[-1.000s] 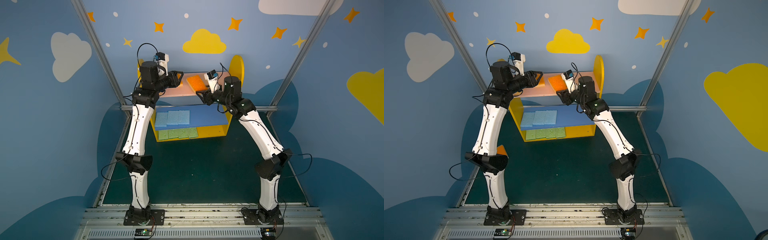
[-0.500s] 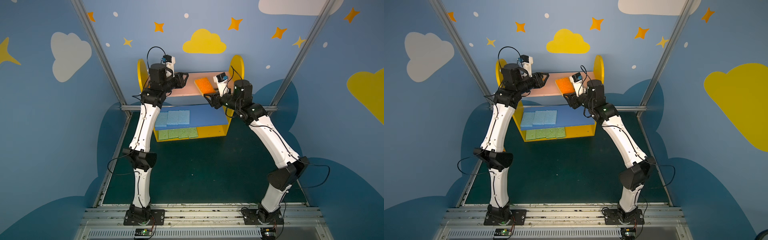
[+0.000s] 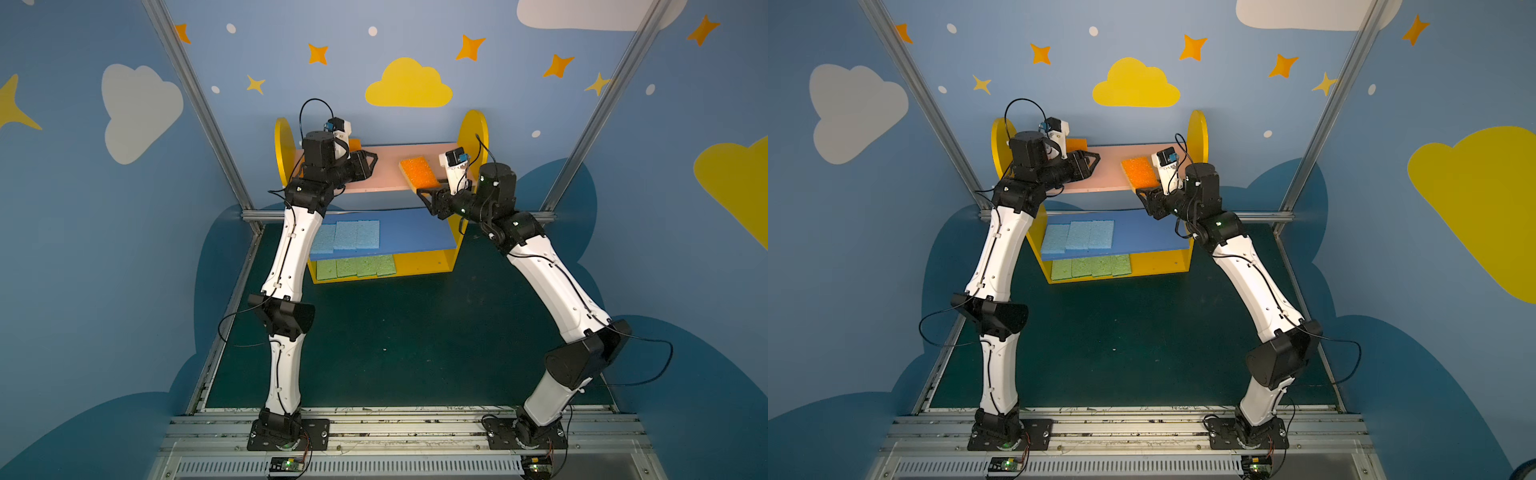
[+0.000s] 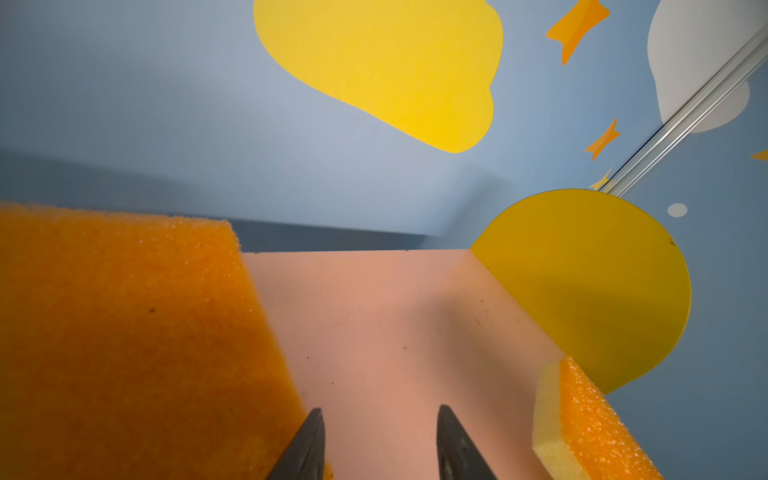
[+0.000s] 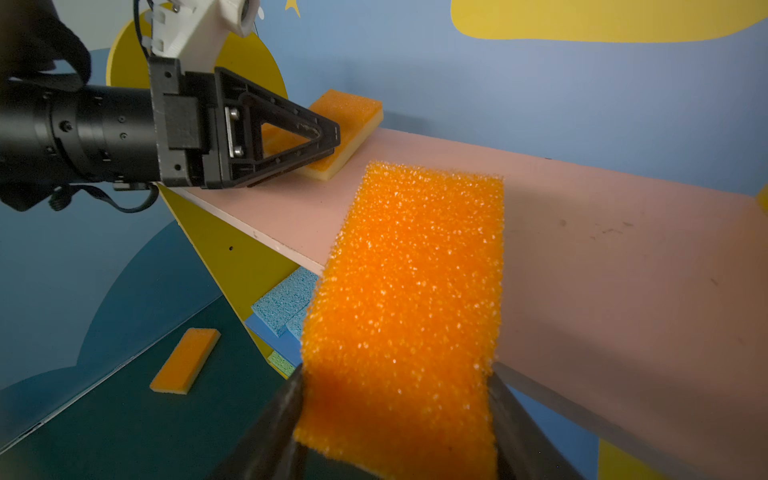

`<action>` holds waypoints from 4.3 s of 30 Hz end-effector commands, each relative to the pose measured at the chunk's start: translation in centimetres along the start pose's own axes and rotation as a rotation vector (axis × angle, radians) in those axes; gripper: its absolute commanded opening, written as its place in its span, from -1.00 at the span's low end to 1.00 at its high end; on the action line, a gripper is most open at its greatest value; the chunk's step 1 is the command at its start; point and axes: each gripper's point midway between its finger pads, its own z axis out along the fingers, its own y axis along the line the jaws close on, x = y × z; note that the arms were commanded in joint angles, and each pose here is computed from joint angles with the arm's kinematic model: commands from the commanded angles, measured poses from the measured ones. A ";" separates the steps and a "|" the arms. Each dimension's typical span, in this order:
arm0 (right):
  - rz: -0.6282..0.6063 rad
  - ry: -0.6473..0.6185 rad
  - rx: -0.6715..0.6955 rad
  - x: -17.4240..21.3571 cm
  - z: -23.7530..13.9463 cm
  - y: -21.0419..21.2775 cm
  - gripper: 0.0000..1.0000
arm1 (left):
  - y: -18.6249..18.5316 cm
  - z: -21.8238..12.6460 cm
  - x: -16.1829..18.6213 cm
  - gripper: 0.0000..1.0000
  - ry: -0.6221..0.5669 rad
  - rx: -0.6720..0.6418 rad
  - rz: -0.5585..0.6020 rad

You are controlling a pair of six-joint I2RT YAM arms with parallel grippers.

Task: Place and organize the cleaning sponges onto the shelf

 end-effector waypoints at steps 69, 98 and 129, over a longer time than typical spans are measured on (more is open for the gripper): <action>0.093 0.026 0.012 2.0 -1.0 -0.3 0.11 | 2.7 3.5 5.2 0.12 0.125 -0.113 0.188; 0.122 -0.015 0.053 1.5 -5.7 0.4 0.08 | -7.2 -3.7 7.3 -0.15 0.254 -0.014 0.247; 0.049 0.026 0.177 -1.7 -1.3 -3.5 0.13 | -9.1 -7.9 5.7 0.41 0.141 0.023 0.290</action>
